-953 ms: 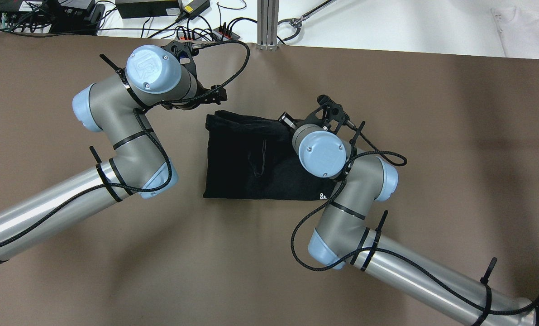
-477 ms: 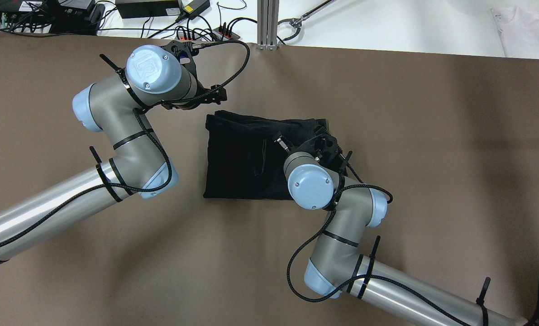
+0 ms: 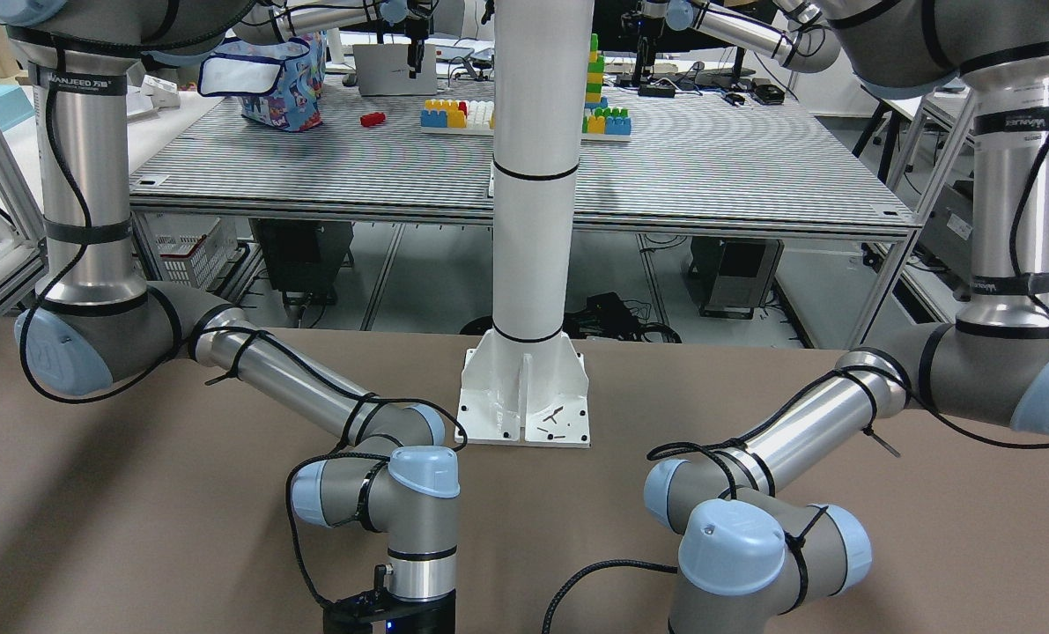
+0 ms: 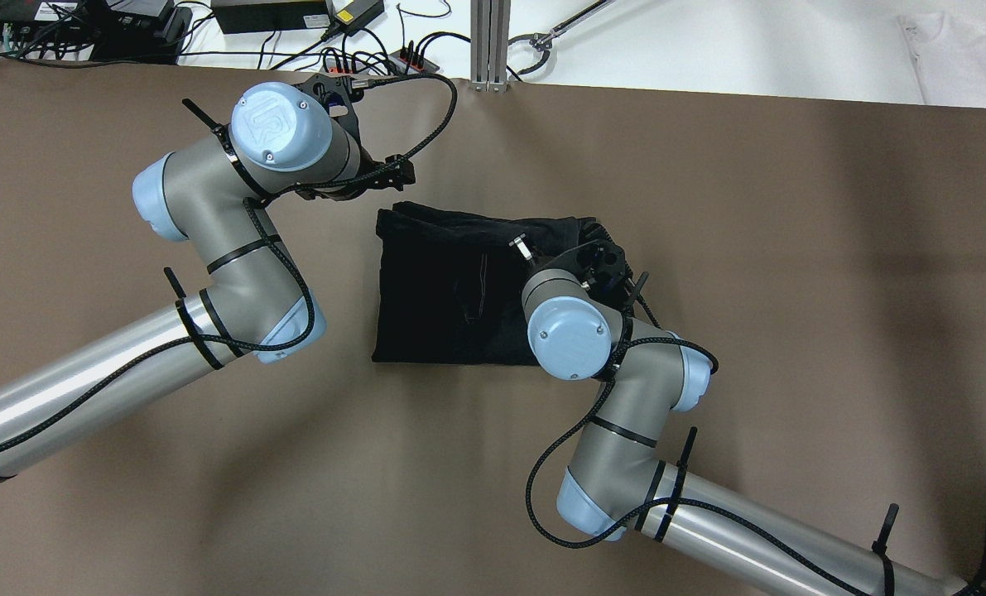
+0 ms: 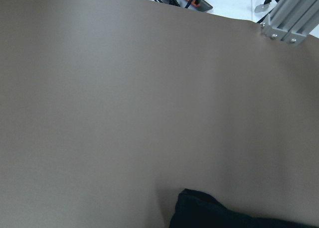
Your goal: Fold clothes
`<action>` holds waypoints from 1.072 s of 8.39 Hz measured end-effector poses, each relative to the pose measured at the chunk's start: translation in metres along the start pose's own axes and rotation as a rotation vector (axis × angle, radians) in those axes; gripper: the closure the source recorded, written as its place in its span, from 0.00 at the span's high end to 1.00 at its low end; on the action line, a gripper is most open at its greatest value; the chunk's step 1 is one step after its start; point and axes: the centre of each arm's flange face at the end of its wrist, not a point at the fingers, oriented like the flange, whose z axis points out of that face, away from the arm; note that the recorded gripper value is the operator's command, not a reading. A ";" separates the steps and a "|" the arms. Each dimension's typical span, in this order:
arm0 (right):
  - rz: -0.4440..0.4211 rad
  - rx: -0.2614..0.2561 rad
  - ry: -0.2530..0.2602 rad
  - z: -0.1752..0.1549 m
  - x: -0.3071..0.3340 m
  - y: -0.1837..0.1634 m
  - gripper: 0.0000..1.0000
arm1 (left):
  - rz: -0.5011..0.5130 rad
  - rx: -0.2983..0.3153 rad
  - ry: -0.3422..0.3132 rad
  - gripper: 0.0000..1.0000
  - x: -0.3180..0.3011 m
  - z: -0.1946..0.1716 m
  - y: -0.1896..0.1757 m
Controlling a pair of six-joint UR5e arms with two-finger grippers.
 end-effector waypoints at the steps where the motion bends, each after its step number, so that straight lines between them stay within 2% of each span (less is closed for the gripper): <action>1: 0.004 0.016 -0.009 0.000 -0.001 -0.002 0.75 | 0.001 0.000 0.000 1.00 0.000 0.000 0.000; 3: 0.013 0.025 -0.016 0.000 -0.003 -0.002 0.74 | 0.001 -0.002 -0.002 1.00 0.000 0.001 0.000; 7: 0.097 0.032 -0.003 0.006 0.005 0.007 0.72 | 0.001 -0.002 -0.002 1.00 0.000 0.000 0.000; 8: 0.107 0.040 -0.002 0.009 0.007 0.009 0.62 | 0.001 -0.002 -0.002 1.00 0.000 0.001 0.000; 9: 0.112 0.045 -0.002 0.011 0.007 0.010 0.40 | 0.001 -0.002 -0.002 1.00 0.000 0.001 0.000</action>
